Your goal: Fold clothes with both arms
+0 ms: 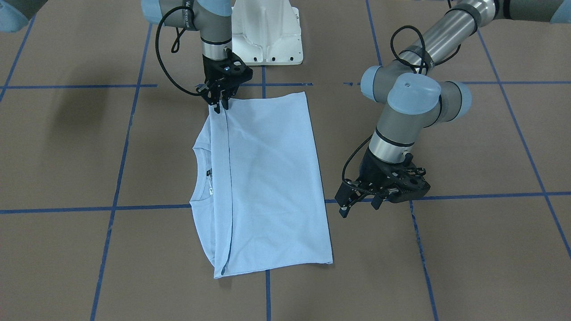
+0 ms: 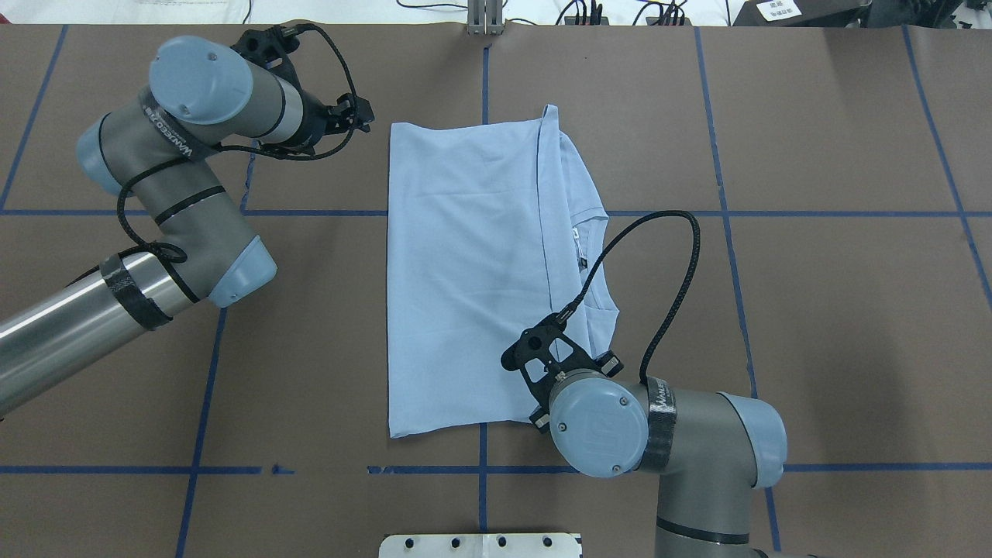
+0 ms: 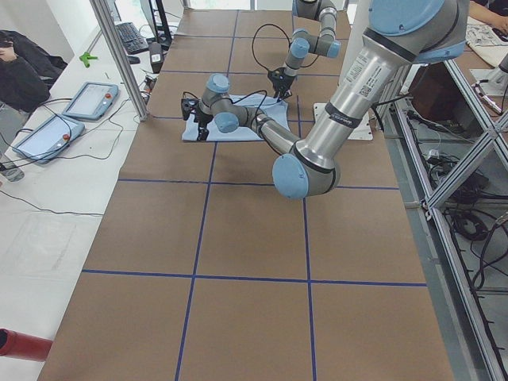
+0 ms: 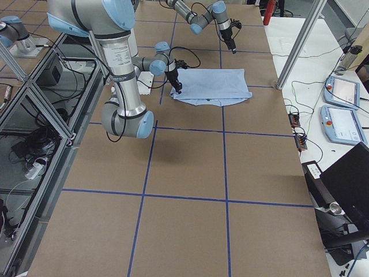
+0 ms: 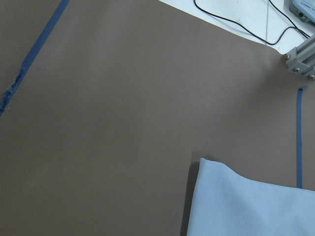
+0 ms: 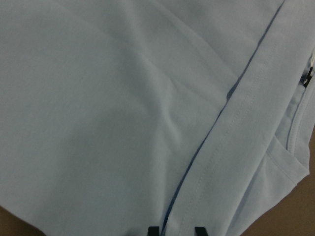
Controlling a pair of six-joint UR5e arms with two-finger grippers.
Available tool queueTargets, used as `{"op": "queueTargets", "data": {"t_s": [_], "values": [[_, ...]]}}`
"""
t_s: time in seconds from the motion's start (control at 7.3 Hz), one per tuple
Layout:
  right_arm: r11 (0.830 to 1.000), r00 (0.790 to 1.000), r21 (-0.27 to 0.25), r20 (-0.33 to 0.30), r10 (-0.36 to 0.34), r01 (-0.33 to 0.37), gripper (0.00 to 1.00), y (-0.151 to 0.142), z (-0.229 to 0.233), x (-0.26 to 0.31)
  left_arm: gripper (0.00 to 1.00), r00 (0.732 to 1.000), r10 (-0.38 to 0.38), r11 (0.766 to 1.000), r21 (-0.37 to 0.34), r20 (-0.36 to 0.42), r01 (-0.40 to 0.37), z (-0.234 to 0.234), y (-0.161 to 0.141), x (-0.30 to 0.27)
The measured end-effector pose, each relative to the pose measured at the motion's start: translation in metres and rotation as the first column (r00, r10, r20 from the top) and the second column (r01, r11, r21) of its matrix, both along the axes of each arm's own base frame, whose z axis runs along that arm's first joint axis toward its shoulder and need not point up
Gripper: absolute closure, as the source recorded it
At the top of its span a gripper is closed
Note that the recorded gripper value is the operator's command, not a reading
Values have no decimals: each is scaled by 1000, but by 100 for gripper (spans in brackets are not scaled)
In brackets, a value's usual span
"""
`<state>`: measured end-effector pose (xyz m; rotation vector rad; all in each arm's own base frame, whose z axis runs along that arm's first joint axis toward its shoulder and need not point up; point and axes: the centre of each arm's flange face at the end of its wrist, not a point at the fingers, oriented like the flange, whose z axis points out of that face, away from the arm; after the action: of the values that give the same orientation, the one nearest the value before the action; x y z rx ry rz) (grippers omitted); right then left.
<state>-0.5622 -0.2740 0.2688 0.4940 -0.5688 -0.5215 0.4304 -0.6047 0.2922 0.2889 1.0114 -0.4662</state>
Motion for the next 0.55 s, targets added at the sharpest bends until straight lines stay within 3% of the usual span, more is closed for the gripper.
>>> {"op": "queueTargets", "data": {"t_s": [0.55], "values": [[1000, 1000, 0, -2, -8, 8, 63, 6, 2, -3, 0, 1000, 0, 1000, 0, 0, 0, 0, 0, 0]]}}
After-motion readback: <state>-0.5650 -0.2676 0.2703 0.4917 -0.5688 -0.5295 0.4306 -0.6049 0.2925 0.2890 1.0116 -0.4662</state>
